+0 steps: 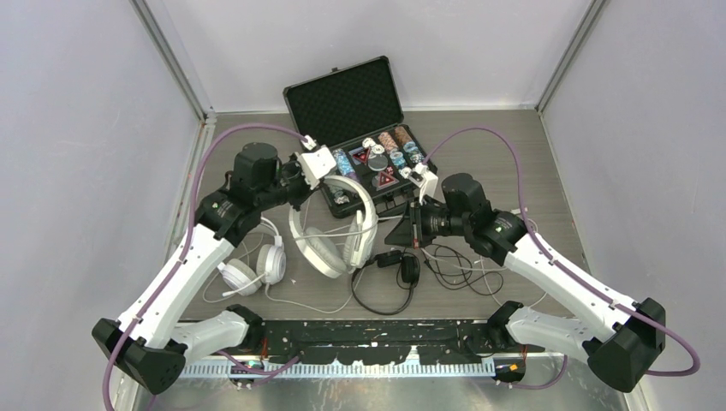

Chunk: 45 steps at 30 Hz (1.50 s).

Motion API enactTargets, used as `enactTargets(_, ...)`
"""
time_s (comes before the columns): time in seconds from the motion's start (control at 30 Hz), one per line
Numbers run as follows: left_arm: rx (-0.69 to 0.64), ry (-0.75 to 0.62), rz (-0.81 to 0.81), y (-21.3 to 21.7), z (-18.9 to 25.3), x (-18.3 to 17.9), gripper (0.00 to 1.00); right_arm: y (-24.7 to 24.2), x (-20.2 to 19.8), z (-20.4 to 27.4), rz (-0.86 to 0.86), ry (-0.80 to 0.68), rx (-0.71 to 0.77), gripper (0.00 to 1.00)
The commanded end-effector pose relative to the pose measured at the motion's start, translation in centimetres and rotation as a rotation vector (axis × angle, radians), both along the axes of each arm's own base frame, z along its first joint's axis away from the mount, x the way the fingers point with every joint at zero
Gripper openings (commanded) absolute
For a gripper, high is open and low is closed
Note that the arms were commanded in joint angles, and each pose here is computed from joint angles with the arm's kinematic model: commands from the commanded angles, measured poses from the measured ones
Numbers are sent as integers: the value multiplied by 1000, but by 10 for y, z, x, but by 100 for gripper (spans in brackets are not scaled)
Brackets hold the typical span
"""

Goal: Wrap the headphones
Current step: Wrap the headphones cable around the headphones.

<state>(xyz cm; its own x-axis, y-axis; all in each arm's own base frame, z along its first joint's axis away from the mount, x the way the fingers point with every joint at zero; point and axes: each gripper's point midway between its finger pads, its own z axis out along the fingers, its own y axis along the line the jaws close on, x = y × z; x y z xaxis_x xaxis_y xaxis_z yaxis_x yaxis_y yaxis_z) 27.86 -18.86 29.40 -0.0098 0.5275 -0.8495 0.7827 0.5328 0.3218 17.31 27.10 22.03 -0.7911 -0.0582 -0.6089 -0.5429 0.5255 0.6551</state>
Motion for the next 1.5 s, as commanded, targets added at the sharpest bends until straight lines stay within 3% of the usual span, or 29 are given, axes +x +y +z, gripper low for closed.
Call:
enactTargets(0.0,63,-85,66,18,6,12,0,4,9,47,-29,-63,104,8)
enactTargets(0.13,60,-80,64,17,3,12,0,10,4,58,0,-52,164,0)
enactTargets(0.23,55,-94,85,20,4,14,0,15,2,66,10,-32,215,0)
enactTargets(0.4,51,-104,121,25,4,16,0,20,3,79,4,-13,273,12)
enactTargets(0.53,33,-116,244,38,8,27,0,26,2,95,20,-5,340,0)
enactTargets(0.6,4,-114,327,46,12,32,0,28,5,101,14,2,364,0)
enactTargets(0.9,-131,-9,545,58,6,40,0,45,26,141,-12,9,451,8)
enactTargets(1.47,-166,26,695,60,-13,45,0,60,41,171,-25,21,482,15)
